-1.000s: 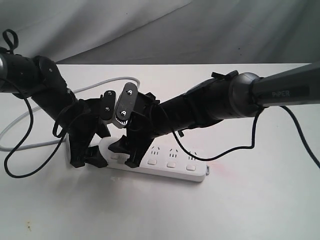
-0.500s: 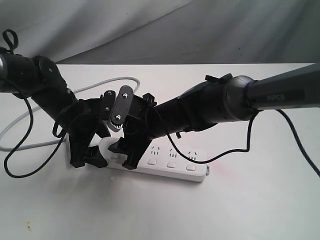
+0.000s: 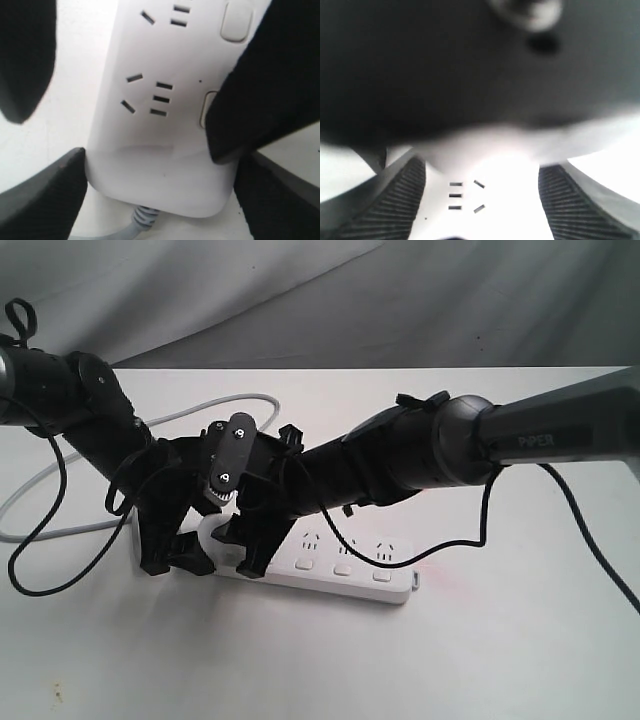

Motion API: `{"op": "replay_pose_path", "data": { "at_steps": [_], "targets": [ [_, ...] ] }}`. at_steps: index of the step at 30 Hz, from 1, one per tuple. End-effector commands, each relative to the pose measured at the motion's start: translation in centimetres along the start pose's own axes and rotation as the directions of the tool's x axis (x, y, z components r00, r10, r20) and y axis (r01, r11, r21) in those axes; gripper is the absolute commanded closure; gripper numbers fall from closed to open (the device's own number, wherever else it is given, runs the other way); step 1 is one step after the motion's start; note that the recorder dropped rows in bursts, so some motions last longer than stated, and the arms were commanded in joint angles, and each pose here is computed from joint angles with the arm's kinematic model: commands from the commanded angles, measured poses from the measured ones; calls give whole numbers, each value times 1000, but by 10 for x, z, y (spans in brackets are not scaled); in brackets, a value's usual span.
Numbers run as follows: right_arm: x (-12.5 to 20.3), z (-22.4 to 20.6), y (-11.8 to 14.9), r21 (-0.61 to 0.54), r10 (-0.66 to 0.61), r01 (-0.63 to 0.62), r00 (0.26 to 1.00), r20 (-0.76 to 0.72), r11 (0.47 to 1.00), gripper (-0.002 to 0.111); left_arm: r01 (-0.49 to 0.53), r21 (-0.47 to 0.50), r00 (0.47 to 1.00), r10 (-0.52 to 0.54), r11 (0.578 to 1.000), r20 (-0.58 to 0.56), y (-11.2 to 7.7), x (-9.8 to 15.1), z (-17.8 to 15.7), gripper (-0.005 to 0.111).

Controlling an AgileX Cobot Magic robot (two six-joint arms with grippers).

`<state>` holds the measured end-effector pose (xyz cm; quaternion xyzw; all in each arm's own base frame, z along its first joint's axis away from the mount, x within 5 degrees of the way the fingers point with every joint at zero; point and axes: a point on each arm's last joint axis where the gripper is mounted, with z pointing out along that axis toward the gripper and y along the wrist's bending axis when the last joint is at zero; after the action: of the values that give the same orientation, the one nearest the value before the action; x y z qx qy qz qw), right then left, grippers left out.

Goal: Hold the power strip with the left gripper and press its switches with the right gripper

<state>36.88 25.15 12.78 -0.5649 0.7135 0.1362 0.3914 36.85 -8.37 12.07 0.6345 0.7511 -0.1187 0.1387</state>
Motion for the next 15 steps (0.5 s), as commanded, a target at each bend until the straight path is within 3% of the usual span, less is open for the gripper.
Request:
{"op": "replay_pose_path", "data": {
  "at_steps": [1,15],
  "targets": [
    [-1,-1,-2,11,-28,28,1000,-5,1000,48,10,7,1000,-10,1000,6,0,0,-1,57],
    [5,4,2,-15,-46,46,999,-22,999,48,7,7,1000,-7,1000,6,0,0,-1,57]
  ]
}}
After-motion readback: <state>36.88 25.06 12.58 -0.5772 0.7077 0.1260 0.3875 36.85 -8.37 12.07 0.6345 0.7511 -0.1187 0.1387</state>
